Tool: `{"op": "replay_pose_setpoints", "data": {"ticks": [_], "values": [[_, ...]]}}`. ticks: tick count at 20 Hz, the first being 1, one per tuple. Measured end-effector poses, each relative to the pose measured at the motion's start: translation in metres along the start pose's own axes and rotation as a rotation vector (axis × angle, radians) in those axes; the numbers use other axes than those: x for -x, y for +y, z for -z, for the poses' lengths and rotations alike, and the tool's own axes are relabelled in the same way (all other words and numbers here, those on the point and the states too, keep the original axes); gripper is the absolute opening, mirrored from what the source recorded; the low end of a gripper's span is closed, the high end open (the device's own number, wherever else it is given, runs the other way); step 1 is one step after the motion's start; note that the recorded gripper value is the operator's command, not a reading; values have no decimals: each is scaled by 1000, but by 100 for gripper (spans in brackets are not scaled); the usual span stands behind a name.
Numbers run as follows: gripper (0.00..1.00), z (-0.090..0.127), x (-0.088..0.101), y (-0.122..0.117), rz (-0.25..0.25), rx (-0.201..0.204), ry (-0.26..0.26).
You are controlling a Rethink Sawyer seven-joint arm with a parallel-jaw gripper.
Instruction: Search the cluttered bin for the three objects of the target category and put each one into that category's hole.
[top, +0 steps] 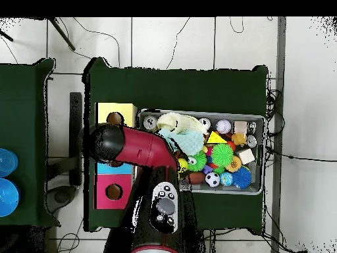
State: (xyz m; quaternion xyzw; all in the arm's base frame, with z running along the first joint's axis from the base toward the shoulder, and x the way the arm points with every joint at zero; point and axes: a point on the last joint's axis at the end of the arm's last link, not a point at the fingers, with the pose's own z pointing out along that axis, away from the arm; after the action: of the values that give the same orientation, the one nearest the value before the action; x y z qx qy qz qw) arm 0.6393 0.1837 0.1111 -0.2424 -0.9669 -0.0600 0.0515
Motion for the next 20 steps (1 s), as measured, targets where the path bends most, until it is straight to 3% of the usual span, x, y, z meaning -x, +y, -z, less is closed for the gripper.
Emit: {"op": "replay_pose_setpoints", "data": {"ticks": [11, 20], "values": [[0, 0, 14, -15, -42, 41, 48], [0, 4, 25, -35, -80, 47, 103]]}}
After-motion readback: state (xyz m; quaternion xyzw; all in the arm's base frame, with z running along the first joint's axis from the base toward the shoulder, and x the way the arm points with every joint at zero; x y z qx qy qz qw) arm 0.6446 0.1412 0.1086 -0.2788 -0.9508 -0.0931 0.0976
